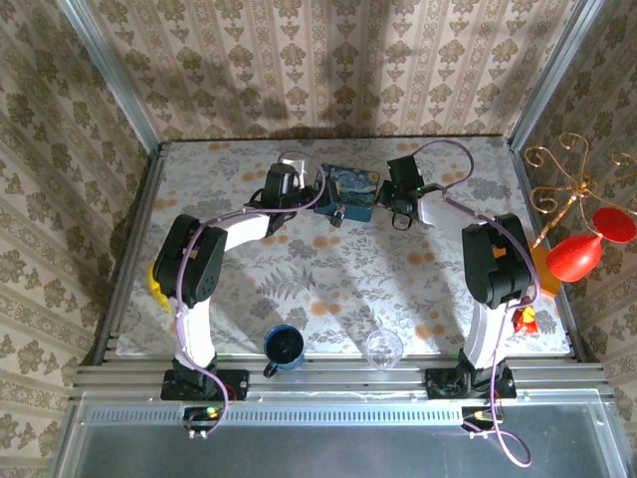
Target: Unlock a padlock with a key
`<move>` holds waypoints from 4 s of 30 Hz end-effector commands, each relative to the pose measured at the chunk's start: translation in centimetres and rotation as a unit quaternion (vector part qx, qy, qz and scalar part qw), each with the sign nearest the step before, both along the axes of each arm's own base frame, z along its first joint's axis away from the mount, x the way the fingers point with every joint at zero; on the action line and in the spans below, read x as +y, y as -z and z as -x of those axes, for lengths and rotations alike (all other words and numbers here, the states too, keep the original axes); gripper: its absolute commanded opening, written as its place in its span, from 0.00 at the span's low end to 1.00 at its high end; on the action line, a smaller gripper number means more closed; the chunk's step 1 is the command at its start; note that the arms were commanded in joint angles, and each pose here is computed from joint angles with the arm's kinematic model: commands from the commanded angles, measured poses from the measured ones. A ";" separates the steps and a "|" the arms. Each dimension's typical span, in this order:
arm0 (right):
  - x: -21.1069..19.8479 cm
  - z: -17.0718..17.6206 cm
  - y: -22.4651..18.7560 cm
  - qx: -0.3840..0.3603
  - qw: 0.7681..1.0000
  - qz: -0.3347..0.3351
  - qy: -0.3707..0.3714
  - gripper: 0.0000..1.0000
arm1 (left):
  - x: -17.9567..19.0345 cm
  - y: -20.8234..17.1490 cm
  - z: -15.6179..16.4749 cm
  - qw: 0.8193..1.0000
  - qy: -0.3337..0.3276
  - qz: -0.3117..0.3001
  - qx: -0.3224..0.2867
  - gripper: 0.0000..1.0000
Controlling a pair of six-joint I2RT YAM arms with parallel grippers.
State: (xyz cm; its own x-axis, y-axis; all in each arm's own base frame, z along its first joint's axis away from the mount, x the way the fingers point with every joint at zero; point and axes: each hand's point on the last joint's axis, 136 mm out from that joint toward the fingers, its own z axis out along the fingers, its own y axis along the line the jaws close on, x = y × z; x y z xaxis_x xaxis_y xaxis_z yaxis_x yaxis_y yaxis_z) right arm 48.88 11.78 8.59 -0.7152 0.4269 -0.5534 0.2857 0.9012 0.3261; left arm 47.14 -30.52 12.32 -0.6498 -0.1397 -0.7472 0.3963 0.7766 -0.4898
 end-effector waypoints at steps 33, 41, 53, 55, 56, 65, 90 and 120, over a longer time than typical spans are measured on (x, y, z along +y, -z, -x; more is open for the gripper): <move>9.4 0.8 0.8 -0.002 0.988 -0.102 -0.117 0.00 | -2.6 -0.5 7.6 0.999 0.046 0.021 0.001 1.00; 11.5 4.9 1.1 0.002 0.986 -0.121 -0.113 0.00 | -0.7 -1.0 11.6 1.000 0.021 -0.003 -0.005 1.00; 10.7 6.7 -0.1 0.001 0.993 -0.083 -0.088 0.00 | 2.9 -1.2 14.3 0.999 -0.036 -0.023 -0.009 1.00; 9.7 6.5 -0.7 0.001 0.995 -0.063 -0.080 0.00 | 3.9 -1.5 14.6 0.998 -0.050 -0.033 -0.012 1.00; 9.3 6.5 -1.1 -0.001 0.995 -0.057 -0.078 0.00 | 4.5 -1.5 14.7 0.998 -0.057 -0.039 -0.012 1.00; 7.3 7.3 -2.7 -0.007 0.998 -0.032 -0.060 0.00 | 8.6 -0.9 16.9 0.992 -0.103 -0.075 0.005 1.00; 3.9 13.7 -8.3 -0.053 0.997 -0.027 -0.045 0.00 | 0.7 5.1 18.0 0.994 0.007 -0.085 0.070 0.81; 2.9 15.1 -9.7 -0.072 0.996 -0.033 -0.041 0.00 | 1.4 8.6 14.2 0.966 -0.098 -0.215 0.103 0.68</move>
